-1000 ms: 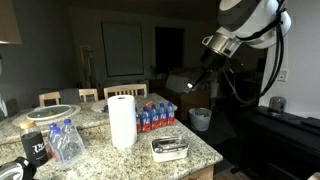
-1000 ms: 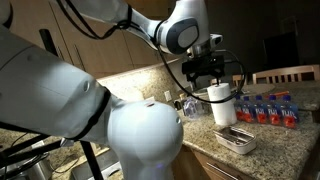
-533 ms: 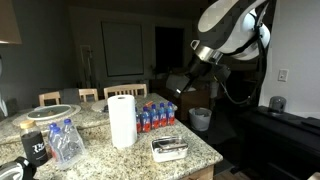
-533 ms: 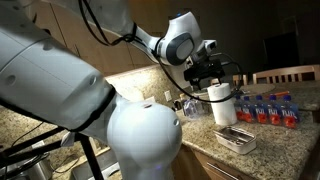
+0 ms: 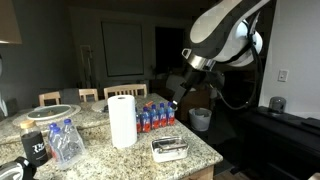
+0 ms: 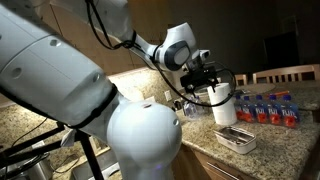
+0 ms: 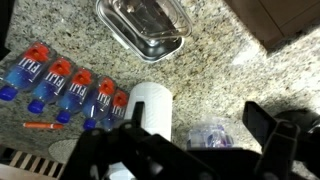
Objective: Take the lid off of the bowl
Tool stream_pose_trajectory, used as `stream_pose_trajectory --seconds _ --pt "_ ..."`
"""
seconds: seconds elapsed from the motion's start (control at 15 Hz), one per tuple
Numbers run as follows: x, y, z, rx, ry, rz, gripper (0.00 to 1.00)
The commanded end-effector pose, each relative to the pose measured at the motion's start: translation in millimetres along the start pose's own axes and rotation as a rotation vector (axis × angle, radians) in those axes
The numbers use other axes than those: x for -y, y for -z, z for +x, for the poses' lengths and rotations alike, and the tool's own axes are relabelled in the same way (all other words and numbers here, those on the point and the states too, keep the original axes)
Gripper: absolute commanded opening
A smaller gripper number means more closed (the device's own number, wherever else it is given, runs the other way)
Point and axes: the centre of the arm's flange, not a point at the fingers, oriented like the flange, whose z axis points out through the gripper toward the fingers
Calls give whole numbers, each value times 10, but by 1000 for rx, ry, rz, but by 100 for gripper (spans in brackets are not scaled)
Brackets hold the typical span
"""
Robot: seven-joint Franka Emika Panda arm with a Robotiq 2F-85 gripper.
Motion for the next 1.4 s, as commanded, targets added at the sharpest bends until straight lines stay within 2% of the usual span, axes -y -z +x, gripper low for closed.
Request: stream_pose_trajectory --seconds 0.0,0.2,0.6,0.87,1.13,1.33 --pt "405 -429 -441 26 152 11 100" --pt "598 -776 -569 39 304 8 100" --pt "727 -1358 -875 137 529 77 100" --pt "553 -1730 -1089 115 715 72 100" --pt "278 -2059 -1416 89 829 61 100" --pt "245 -2256 -1598 51 881 44 100"
